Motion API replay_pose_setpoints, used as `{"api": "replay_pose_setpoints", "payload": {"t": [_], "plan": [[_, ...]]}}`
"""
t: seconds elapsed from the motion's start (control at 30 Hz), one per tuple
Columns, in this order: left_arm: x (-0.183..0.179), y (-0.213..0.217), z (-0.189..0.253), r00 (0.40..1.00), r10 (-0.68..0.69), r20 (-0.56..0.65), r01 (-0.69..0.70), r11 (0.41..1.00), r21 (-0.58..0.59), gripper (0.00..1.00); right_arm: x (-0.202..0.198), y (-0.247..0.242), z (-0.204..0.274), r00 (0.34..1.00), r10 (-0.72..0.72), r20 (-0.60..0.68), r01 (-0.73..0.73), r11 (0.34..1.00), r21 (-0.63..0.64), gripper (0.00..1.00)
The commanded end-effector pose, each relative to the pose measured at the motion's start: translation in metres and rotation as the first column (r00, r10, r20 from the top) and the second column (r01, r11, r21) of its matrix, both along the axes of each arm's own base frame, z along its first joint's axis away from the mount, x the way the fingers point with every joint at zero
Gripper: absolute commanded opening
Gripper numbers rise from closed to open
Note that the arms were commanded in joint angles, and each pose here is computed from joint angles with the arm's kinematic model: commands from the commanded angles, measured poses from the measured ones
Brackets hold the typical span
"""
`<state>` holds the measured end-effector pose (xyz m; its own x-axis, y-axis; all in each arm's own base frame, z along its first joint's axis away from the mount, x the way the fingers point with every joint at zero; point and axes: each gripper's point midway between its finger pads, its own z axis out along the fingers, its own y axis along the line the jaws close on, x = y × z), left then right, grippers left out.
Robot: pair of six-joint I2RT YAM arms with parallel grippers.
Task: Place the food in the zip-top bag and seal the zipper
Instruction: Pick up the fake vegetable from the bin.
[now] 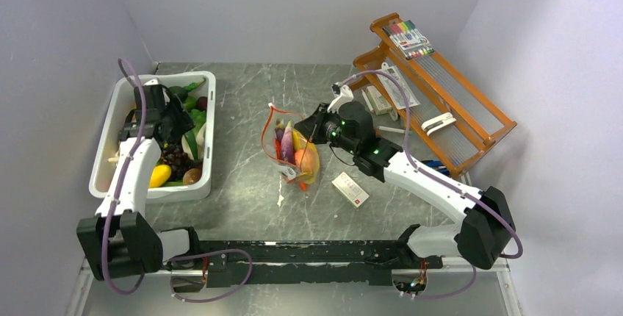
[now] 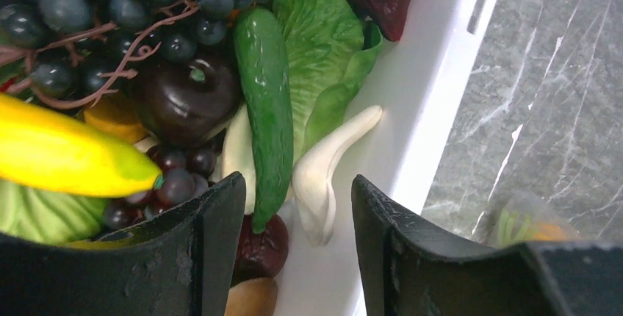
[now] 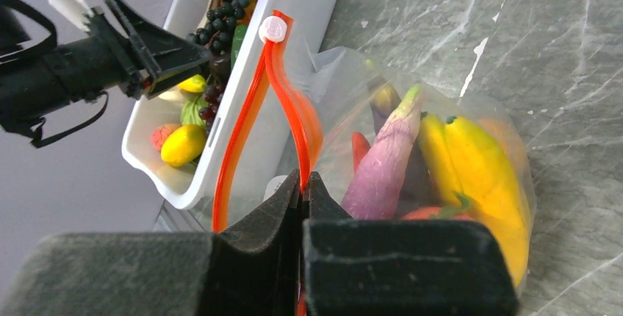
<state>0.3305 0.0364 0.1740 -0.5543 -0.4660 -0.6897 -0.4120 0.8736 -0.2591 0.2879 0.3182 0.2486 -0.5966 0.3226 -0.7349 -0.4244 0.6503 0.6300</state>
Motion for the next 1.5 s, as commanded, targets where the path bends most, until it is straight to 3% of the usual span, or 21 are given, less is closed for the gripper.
{"api": "replay_pose_setpoints", "payload": {"t": [0.0, 0.17, 0.53, 0.93, 1.47], "plan": [[0.022, 0.007, -0.007, 1.0, 0.003, 0.026, -0.002, 1.0, -0.026, 0.54, 0.002, 0.001, 0.022, 0.999, -0.012, 0.049, 0.009, 0.999, 0.051, 0.0], [0.028, 0.022, -0.022, 0.999, 0.047, -0.005, -0.047, 0.998, -0.044, 0.51, 0.001, -0.002, 0.022, 0.998, -0.021, 0.051, 0.019, 0.999, 0.049, 0.0], [0.036, 0.014, -0.052, 0.998, 0.011, -0.056, -0.018, 0.992, -0.123, 0.39, 0.001, -0.008, 0.023, 0.997, -0.048, 0.056, 0.045, 0.997, 0.055, 0.0], [0.038, 0.015, -0.067, 0.995, 0.006, -0.101, -0.022, 0.987, -0.157, 0.39, 0.001, -0.009, 0.022, 0.997, -0.053, 0.049, 0.05, 0.997, 0.055, 0.0], [0.031, 0.008, -0.046, 0.998, -0.02, -0.059, 0.009, 0.985, -0.175, 0.23, 0.002, -0.009, 0.02, 0.997, -0.059, 0.04, 0.057, 0.997, 0.045, 0.0]]}}
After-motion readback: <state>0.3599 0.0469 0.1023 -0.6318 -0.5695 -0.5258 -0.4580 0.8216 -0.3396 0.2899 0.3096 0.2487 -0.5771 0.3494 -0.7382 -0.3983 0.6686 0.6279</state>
